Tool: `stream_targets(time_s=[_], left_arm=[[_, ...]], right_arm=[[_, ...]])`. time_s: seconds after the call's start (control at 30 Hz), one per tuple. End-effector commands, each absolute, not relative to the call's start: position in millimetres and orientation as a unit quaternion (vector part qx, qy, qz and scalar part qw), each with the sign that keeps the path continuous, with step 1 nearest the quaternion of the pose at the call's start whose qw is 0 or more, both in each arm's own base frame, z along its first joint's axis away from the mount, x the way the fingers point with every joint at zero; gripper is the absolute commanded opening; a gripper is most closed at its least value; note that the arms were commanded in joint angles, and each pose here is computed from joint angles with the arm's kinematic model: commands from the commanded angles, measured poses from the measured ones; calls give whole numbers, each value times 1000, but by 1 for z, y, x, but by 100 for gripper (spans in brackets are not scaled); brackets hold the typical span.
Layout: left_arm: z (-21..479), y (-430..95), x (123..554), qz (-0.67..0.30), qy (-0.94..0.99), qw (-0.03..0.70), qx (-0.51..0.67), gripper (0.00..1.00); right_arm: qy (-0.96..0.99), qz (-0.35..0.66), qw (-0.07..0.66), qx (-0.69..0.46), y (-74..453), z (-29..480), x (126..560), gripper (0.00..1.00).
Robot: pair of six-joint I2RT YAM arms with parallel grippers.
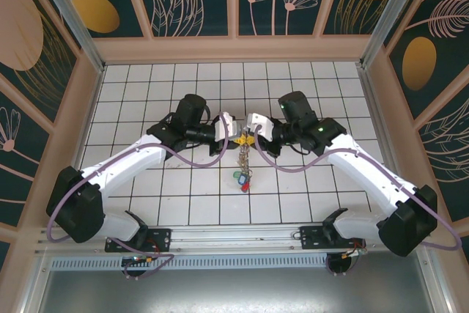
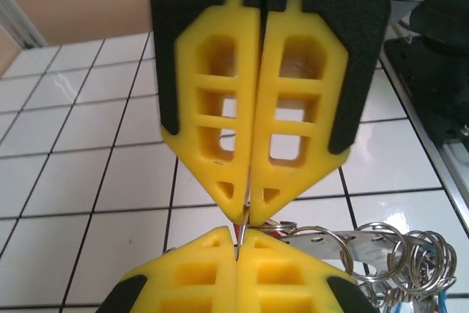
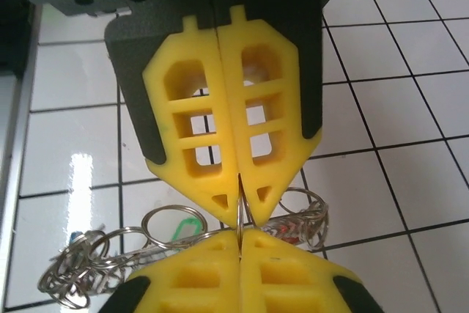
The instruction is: Put the keys on the keyring
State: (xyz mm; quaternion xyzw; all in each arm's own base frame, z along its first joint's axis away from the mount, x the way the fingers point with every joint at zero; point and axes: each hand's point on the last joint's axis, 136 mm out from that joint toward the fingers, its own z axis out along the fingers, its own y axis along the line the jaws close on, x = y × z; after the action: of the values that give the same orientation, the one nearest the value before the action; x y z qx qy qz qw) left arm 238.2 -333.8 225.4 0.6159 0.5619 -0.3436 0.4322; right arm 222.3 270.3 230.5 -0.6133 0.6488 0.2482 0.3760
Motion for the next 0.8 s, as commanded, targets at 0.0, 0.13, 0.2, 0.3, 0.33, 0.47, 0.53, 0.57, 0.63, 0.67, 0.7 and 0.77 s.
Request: stream_targets(time_s=[0.0,0.13,0.2,0.3,0.33,0.47,0.53,0.57,0.63,0.67,0.7,0.77], left_arm=[[258,-337,227,-378,515,475,606,0],[275,-340,219,-413,487,489,594,0],[282,-341,216,-428,476,491,591,0],[288,-343,213,-445,464,492,587,0],[289,-344,212,-450,461,491,586,0],[293,-346,213,-469,456,494,573,0],[299,-346,212,-485,449,500,560,0],[300,-347,211,-490,447,502,555,0],[301,-347,210,-502,447,500,546,0],[300,-347,211,-503,449,499,544,0],[299,-347,211,-503,451,500,542,0],[297,-346,213,-500,456,504,536,0]], right_arm=[[621,302,409,-597,268,255,207,22],[631,334,400,-575,255,253,201,29],[636,341,393,-569,251,251,200,30],[634,350,392,-568,253,251,198,29],[630,354,395,-566,254,253,198,29],[615,366,411,-565,261,261,200,25],[610,370,415,-565,265,262,201,20],[608,372,415,-566,267,262,201,19],[606,371,410,-571,271,259,201,16],[607,370,410,-571,271,258,202,16],[609,369,409,-571,271,257,203,15],[606,365,411,-575,274,256,201,9]])
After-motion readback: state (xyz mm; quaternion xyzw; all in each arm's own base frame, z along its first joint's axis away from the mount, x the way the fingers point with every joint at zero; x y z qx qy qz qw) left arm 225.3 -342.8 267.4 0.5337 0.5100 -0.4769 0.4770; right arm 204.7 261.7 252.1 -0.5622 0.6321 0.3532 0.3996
